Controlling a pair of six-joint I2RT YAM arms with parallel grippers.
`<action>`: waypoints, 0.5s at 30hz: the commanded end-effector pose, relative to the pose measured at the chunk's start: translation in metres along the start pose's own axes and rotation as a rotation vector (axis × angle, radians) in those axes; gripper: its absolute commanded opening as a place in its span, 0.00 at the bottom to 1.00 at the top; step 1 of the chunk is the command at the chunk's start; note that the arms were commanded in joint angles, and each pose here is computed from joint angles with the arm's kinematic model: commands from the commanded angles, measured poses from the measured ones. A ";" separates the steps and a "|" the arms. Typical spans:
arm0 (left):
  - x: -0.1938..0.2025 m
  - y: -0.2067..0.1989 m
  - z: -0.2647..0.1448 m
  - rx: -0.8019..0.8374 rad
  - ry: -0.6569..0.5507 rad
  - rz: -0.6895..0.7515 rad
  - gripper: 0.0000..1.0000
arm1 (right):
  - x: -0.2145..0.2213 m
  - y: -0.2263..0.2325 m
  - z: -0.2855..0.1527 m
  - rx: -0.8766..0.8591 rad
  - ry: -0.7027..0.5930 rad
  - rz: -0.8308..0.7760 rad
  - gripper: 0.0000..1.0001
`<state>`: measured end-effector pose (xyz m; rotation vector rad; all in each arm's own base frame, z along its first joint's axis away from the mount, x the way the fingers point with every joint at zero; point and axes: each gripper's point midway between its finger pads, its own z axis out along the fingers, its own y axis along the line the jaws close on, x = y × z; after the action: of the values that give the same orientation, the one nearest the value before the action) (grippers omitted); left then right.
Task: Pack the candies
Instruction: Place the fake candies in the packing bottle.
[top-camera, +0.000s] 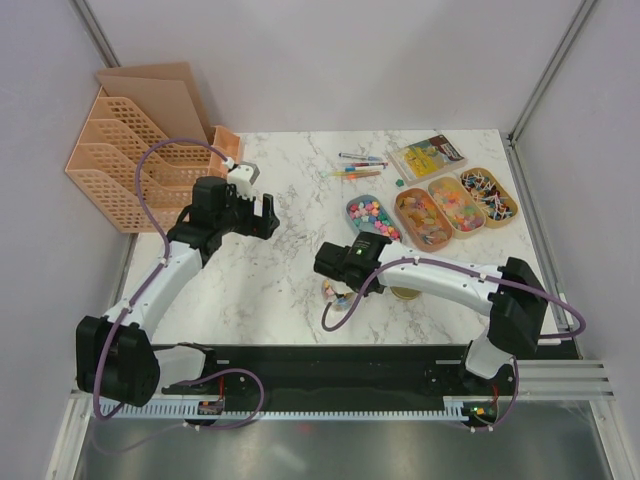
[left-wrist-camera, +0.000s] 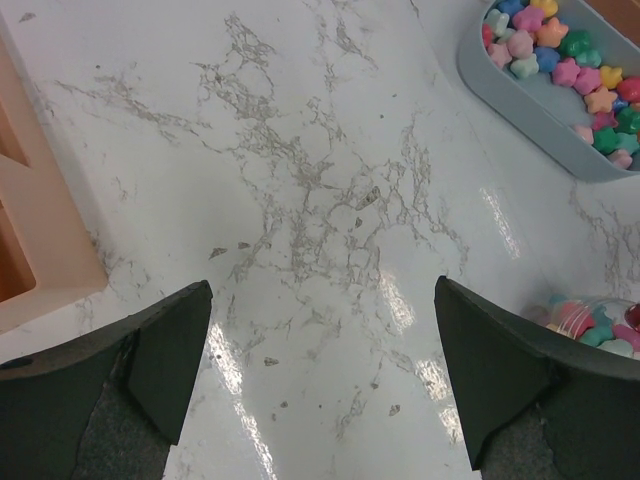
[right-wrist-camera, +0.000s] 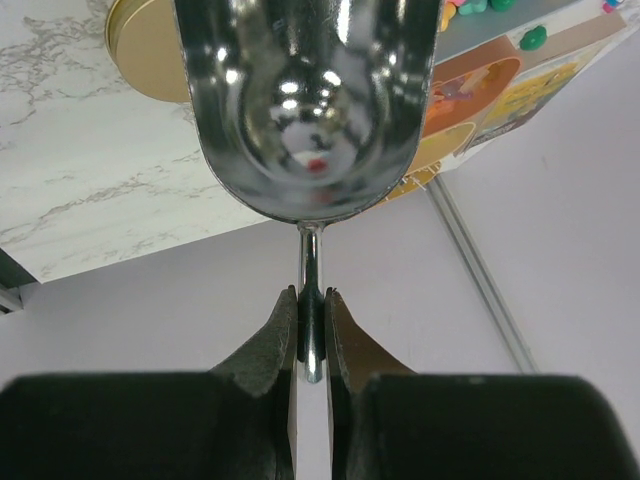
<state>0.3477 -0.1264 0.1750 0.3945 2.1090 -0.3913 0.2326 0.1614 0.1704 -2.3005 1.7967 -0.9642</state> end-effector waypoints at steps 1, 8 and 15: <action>-0.020 -0.001 -0.001 0.004 -0.063 -0.021 1.00 | 0.031 0.016 -0.003 -0.030 0.121 -0.066 0.00; -0.020 0.025 -0.001 -0.142 -0.055 -0.020 1.00 | 0.056 0.046 0.017 -0.094 0.138 0.048 0.00; -0.027 0.040 0.002 -0.215 -0.029 -0.005 1.00 | 0.084 0.058 0.046 -0.199 0.016 0.383 0.00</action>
<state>0.3631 -0.1046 0.1712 0.3050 2.1391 -0.2389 0.2149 0.0646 0.1435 -2.1348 2.1974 -0.9322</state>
